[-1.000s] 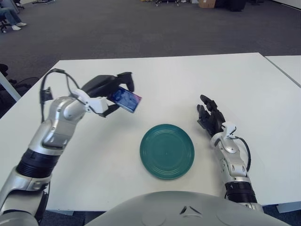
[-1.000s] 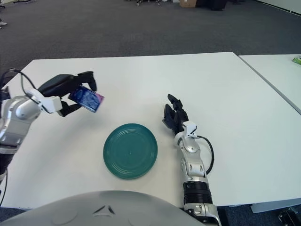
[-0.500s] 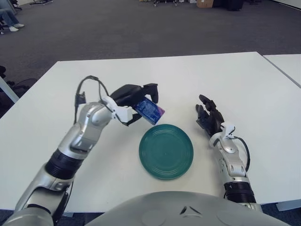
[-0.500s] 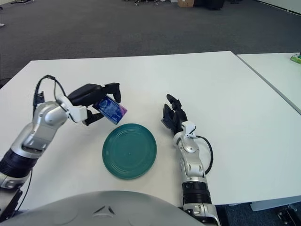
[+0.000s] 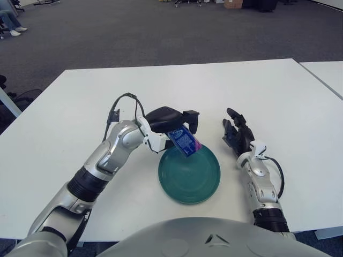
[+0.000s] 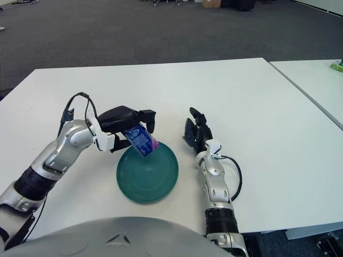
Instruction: Put the gum into the plate.
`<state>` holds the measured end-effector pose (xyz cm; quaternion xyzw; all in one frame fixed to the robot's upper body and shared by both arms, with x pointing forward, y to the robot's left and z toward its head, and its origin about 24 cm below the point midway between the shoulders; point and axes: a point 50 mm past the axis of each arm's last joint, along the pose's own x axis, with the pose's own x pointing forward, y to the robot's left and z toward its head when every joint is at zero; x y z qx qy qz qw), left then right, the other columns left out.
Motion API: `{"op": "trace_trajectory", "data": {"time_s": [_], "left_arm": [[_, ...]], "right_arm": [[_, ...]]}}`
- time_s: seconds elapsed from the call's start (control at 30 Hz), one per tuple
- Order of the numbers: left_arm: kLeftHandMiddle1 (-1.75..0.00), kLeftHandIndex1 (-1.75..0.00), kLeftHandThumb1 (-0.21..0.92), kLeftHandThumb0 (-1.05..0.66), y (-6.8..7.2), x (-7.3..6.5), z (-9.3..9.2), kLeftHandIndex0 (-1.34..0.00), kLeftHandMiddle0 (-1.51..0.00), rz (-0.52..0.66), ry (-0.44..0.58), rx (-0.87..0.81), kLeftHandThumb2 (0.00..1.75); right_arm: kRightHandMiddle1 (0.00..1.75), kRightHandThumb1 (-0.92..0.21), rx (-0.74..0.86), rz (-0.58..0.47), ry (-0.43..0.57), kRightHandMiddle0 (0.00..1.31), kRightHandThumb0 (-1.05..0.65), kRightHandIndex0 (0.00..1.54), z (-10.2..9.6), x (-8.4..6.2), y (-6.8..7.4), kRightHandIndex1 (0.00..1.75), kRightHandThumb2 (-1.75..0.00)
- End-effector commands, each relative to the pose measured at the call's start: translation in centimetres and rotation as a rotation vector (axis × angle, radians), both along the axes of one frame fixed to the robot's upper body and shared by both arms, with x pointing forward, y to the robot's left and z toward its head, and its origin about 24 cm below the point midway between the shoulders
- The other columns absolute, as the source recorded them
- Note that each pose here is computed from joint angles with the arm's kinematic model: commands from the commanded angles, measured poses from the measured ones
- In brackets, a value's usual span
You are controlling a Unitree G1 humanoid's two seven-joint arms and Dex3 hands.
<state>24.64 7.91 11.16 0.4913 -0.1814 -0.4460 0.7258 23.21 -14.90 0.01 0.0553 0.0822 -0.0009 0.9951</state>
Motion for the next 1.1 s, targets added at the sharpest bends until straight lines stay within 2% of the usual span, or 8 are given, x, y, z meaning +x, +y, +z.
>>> {"op": "trace_trajectory", "data": {"time_s": [0.0, 0.23, 0.67, 0.9, 0.97, 1.03, 1.07], "left_arm": [[-1.69, -1.75, 0.11, 0.00, -0.7, 0.3, 0.0, -0.56, -0.76, -0.039, -0.013, 0.076, 1.54], [-1.73, -1.75, 0.08, 0.00, -1.5, -0.2, -1.2, -0.59, -0.76, -0.091, 0.043, 0.170, 1.58], [-1.75, -1.73, -0.05, 0.00, -1.5, -1.3, -3.0, -0.72, -0.83, -0.184, 0.084, 0.348, 1.73], [-1.75, -1.67, -0.03, 0.00, -1.7, -2.0, -3.4, -0.71, -0.83, -0.232, 0.083, 0.378, 1.68], [-1.75, -1.64, 0.01, 0.00, -1.7, -2.3, -3.6, -0.68, -0.81, -0.240, 0.100, 0.388, 1.63], [-1.72, -1.66, 0.22, 0.00, -1.7, -2.5, -3.9, -0.56, -0.63, -0.248, 0.124, 0.406, 1.38], [-1.68, -1.64, 0.38, 0.00, -1.7, -2.6, -3.9, -0.49, -0.54, -0.249, 0.129, 0.410, 1.17]], "right_arm": [[0.56, -0.92, 0.005, -0.004, 0.109, 0.00, -0.70, 0.25, -2.0, -1.2, 0.1, 0.00, -0.87], [0.54, -0.92, 0.007, -0.009, 0.117, 0.00, -0.71, 0.22, -2.4, -1.1, -0.2, 0.00, -0.85], [0.50, -0.92, -0.006, -0.025, 0.111, 0.00, -0.71, 0.20, -2.6, -1.1, -0.1, 0.00, -0.85], [0.47, -0.92, -0.022, -0.026, 0.113, 0.00, -0.70, 0.20, -2.6, -1.0, 0.0, 0.00, -0.86], [0.47, -0.92, -0.026, -0.029, 0.111, 0.00, -0.70, 0.20, -2.6, -1.0, 0.0, 0.00, -0.86], [0.46, -0.92, -0.028, -0.033, 0.106, 0.00, -0.70, 0.21, -2.5, -1.0, 0.1, 0.01, -0.86], [0.46, -0.92, -0.029, -0.034, 0.105, 0.00, -0.70, 0.21, -2.5, -1.0, 0.1, 0.01, -0.87]]}}
